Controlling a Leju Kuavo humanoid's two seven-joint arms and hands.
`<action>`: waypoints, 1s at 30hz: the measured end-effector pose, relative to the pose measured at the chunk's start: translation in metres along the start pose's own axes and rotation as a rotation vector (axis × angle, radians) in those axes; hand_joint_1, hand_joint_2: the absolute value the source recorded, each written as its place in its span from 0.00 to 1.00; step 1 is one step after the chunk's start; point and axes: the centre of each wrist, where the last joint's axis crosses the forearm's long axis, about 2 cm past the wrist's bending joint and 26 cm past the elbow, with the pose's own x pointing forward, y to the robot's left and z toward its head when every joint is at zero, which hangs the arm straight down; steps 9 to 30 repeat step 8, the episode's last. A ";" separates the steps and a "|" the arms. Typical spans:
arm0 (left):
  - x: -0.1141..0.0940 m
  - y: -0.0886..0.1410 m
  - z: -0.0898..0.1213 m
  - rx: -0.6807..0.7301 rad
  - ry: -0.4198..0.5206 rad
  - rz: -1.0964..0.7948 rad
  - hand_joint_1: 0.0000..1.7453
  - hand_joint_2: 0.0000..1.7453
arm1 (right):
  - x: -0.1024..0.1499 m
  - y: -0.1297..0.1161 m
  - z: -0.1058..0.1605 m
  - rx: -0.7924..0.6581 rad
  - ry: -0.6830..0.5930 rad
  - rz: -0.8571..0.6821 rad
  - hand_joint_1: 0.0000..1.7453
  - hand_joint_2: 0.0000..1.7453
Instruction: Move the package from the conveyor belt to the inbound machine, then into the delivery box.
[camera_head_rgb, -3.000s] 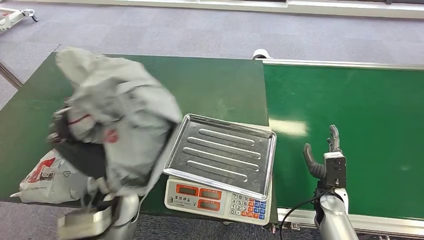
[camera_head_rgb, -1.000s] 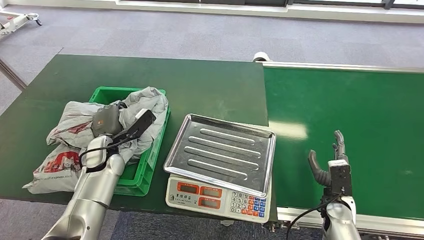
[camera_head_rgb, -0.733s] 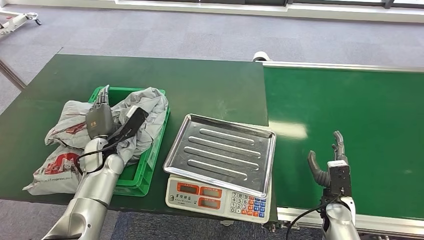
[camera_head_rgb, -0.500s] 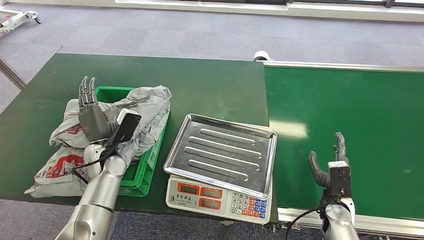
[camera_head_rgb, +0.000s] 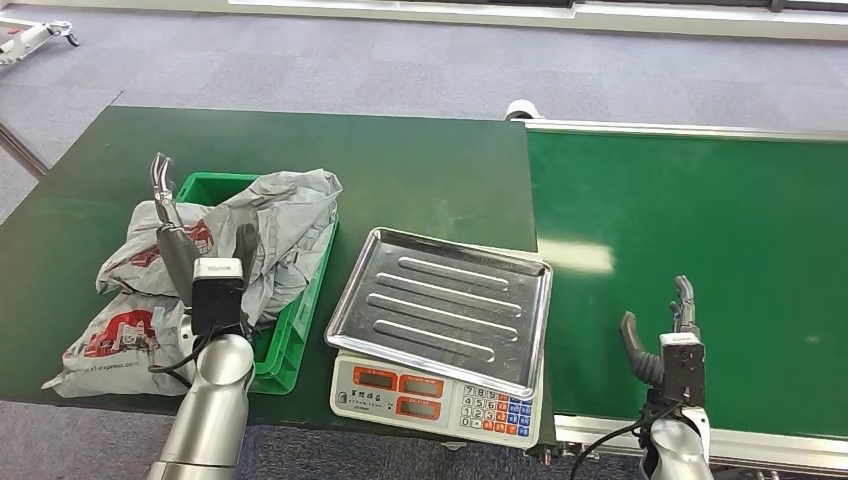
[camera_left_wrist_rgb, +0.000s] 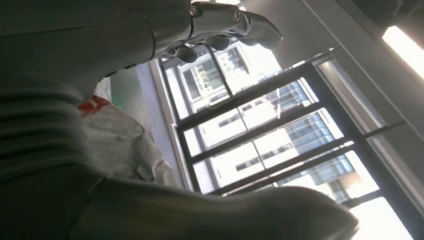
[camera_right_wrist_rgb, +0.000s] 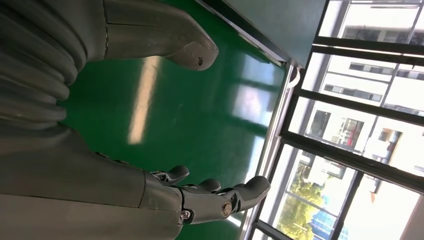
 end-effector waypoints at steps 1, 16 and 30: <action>0.004 0.000 -0.001 -0.001 -0.014 0.014 0.00 0.00 | 0.000 0.000 0.000 0.000 0.000 -0.001 0.00 1.00; 0.021 0.002 -0.004 0.033 -0.083 0.076 0.00 0.00 | 0.000 0.000 -0.001 -0.001 -0.001 -0.002 0.00 1.00; 0.021 0.002 -0.004 0.033 -0.083 0.076 0.00 0.00 | 0.000 0.000 -0.001 -0.001 -0.001 -0.002 0.00 1.00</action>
